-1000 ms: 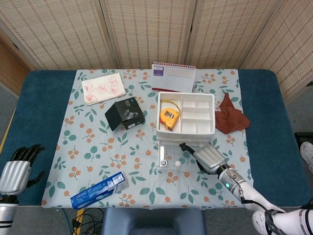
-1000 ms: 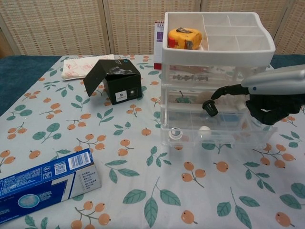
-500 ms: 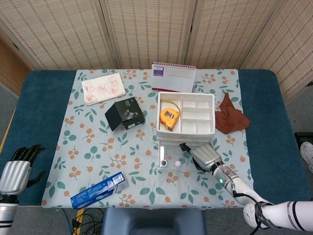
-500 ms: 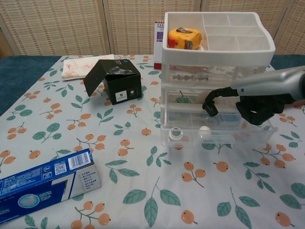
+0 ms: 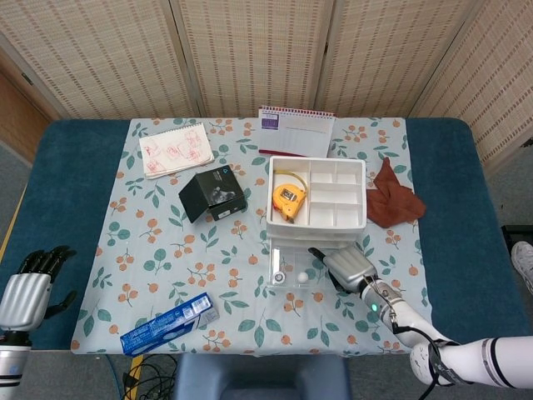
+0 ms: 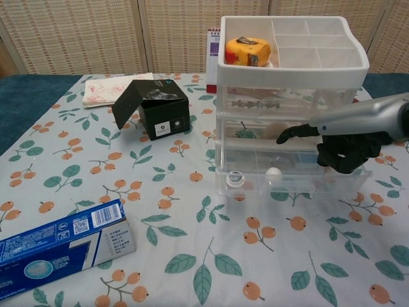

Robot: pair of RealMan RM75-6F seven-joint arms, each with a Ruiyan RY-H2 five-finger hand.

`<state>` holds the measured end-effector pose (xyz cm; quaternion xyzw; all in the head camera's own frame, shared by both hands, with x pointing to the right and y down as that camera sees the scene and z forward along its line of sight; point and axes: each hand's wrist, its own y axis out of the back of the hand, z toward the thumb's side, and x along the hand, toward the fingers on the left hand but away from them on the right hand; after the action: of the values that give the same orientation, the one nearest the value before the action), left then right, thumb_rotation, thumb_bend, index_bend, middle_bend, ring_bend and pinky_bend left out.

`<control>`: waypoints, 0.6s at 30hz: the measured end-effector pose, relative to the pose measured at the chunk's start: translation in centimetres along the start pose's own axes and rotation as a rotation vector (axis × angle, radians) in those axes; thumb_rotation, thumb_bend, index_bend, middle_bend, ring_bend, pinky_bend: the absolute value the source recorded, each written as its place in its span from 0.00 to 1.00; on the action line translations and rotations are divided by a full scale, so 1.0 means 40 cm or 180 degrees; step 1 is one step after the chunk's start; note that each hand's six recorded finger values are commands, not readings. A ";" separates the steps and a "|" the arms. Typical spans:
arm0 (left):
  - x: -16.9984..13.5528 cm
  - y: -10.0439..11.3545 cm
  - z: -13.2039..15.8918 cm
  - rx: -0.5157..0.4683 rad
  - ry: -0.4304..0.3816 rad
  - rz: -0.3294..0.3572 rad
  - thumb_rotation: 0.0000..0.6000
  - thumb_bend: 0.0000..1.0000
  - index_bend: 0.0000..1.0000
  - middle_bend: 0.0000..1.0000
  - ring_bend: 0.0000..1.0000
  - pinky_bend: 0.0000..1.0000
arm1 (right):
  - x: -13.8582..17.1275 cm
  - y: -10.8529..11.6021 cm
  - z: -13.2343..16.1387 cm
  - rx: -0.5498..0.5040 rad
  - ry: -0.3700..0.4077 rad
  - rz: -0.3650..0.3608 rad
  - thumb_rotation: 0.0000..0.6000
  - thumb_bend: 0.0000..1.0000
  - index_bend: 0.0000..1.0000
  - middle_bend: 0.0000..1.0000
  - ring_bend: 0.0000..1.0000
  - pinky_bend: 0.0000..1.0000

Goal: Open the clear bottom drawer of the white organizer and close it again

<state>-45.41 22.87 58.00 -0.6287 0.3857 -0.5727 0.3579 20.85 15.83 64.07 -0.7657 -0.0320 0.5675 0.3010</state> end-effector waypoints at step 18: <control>0.002 0.002 0.005 -0.0012 -0.0024 0.0007 1.00 0.24 0.22 0.19 0.21 0.15 | 0.049 0.042 -0.030 0.0134 -0.0053 -0.0205 1.00 0.47 0.13 0.91 1.00 1.00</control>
<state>-45.22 22.74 57.95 -0.6311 0.3861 -0.5691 0.3587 22.11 14.69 61.79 -0.7531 -0.0473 0.5643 0.3349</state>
